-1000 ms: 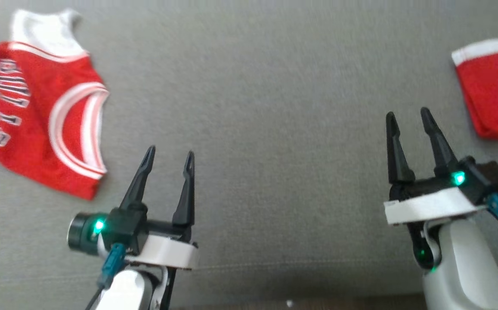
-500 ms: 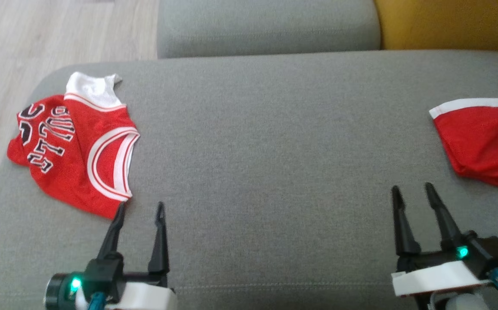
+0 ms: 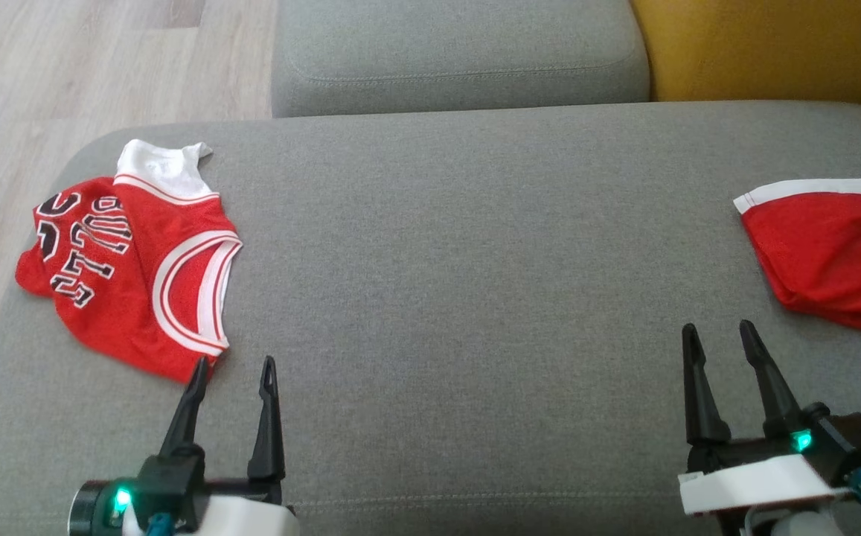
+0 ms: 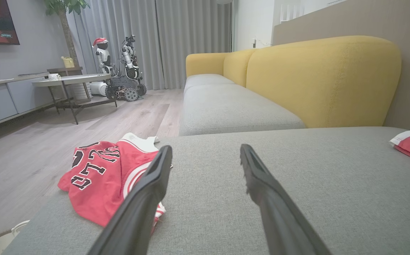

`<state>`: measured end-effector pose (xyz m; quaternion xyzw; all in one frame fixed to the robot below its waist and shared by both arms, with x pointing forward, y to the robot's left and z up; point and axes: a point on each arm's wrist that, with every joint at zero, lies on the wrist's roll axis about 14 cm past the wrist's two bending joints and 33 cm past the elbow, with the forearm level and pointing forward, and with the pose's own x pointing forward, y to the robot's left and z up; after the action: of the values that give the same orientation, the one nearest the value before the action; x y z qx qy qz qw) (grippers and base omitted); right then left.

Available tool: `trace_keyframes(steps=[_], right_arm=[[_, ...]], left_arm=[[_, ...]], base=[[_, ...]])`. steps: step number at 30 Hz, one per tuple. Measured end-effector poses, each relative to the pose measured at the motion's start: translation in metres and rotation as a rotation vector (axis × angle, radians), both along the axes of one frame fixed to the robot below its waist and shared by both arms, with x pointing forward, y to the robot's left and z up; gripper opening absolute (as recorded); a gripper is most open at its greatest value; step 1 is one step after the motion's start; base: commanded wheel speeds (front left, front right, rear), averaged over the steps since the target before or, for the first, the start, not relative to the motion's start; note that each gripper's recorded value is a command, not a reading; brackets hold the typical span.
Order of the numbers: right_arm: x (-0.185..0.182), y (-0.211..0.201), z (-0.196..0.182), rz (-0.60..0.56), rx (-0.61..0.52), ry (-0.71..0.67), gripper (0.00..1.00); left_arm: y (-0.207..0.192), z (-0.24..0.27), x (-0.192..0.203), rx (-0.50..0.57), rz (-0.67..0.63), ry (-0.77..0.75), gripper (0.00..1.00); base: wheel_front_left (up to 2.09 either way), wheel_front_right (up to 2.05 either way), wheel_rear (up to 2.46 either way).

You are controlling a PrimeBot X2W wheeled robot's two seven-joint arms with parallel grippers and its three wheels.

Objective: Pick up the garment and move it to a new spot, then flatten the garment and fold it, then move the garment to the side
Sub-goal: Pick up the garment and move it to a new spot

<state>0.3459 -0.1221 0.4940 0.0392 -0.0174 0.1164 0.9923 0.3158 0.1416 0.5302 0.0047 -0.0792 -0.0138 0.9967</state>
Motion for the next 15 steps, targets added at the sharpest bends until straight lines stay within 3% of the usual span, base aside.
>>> trace_keyframes(steps=[15], right_arm=[[-0.0019, 0.0055, -0.0065, 0.018, 0.001, 0.021, 1.0]], left_arm=[[0.0045, -0.0009, -0.0038, 0.014, 0.013, 0.001, 1.0]], base=[[0.0, 0.0, 0.0]])
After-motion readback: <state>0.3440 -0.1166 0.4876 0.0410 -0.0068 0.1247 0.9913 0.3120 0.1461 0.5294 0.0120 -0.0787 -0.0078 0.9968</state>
